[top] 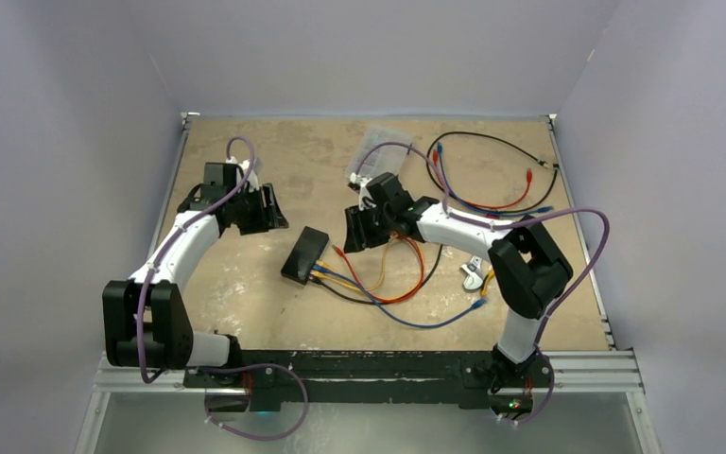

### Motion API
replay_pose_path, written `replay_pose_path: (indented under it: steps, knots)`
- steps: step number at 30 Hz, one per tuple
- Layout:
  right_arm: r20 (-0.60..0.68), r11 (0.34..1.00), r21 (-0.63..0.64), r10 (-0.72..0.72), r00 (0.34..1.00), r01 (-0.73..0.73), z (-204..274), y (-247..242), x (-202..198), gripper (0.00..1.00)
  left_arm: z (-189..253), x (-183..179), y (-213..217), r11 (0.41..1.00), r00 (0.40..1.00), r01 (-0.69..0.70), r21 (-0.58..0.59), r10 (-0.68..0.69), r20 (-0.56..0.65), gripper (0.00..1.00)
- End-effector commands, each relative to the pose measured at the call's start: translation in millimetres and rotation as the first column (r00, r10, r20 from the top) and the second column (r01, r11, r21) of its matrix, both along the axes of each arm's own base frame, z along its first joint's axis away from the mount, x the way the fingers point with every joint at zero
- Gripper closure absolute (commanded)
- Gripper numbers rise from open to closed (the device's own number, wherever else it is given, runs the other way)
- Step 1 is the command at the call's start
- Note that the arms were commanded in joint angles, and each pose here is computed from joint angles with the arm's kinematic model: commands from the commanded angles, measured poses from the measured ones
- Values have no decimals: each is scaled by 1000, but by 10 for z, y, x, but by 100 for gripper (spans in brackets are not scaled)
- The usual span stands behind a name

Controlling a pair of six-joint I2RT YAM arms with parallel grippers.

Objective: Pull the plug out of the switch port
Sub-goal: Pick up the connector from the center of the board.

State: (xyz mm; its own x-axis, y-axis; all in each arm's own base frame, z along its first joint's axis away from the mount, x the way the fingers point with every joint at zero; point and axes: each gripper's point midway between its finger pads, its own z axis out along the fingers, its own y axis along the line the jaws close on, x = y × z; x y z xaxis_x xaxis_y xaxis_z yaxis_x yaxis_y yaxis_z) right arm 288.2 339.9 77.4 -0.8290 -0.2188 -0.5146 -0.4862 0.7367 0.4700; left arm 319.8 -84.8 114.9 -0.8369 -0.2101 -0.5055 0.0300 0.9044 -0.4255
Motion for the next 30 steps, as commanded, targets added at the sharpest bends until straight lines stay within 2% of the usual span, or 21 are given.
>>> replay_pose_path:
  steps: [1,6,10,16,21,24,30]
  knots:
    - [47,995,-98,23,999,-18,10,83,-103,52,17,42,66,999,1000,3,35,-4,19,46]
    - [61,984,-175,25,998,-14,-91,132,-167,55,5,40,63,1000,1000,2,31,-3,17,46]
    - [49,981,-189,41,998,-31,-164,177,-219,62,-9,41,83,999,1000,-6,41,5,11,46]
    - [49,973,-231,38,998,-26,-265,164,-231,67,-5,39,76,999,1000,-4,38,3,13,46]
    - [54,974,-226,37,998,-24,-245,190,-227,90,6,41,74,999,1000,-3,36,3,16,46]
    - [67,975,-220,36,997,-20,-193,201,-205,99,10,41,72,999,1000,-3,35,3,18,46]
    - [73,981,-190,47,996,-33,-59,261,-203,100,2,38,69,999,1000,-2,33,2,16,46]
